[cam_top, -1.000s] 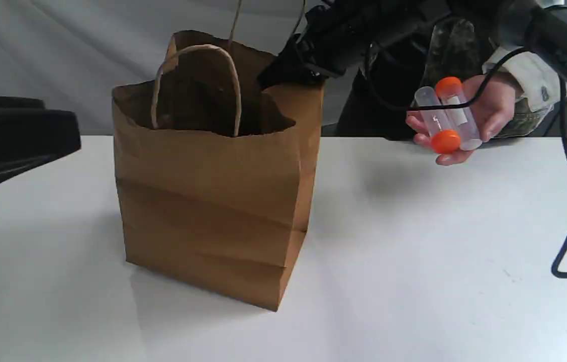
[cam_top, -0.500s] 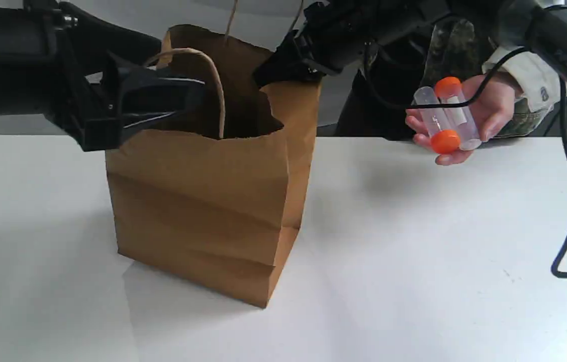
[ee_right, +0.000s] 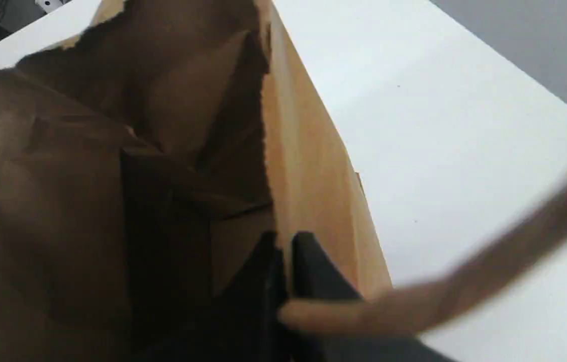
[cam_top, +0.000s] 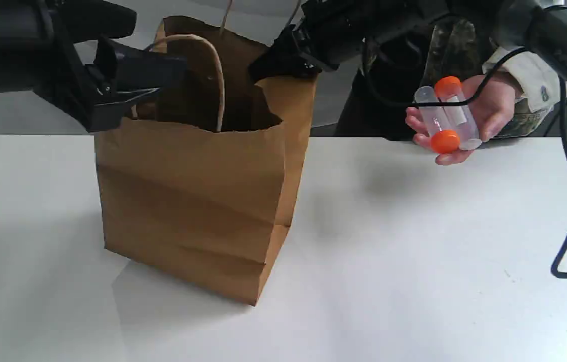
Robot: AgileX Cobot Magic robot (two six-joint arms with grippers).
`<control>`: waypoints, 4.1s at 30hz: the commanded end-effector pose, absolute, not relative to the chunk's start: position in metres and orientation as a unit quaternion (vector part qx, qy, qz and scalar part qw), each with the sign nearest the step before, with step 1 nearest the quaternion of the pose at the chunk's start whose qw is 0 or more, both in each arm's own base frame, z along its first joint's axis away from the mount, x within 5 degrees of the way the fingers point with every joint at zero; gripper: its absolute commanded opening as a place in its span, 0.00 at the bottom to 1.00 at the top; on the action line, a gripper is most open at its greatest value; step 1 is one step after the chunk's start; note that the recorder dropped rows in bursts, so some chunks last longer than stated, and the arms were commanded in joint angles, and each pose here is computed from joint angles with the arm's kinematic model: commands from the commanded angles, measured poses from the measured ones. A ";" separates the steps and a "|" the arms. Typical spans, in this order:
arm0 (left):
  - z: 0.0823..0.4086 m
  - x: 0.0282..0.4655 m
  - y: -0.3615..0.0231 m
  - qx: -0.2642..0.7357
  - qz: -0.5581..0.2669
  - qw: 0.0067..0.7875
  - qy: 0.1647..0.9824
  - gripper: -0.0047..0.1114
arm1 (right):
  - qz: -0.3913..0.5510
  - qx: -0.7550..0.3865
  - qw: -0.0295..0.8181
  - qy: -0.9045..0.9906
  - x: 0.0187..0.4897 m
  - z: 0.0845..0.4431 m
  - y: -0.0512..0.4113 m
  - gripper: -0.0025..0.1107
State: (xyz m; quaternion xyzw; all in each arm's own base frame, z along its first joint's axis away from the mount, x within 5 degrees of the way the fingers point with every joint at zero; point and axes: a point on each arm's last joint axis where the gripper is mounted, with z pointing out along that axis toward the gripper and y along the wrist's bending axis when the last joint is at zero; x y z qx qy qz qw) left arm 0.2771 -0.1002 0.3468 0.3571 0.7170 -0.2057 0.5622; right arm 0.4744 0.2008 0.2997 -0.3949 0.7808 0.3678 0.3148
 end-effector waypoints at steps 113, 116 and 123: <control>0.325 0.248 -0.145 0.281 -0.329 0.475 0.766 0.23 | 0.274 -0.332 0.351 0.831 0.462 0.329 0.234 0.22; 0.325 0.248 -0.145 0.281 -0.329 0.475 0.766 0.41 | 0.274 -0.332 0.352 0.831 0.462 0.329 0.234 0.41; 0.338 0.243 -0.140 0.277 -0.318 0.502 0.755 0.58 | 0.272 -0.322 0.374 0.826 0.465 0.331 0.234 0.58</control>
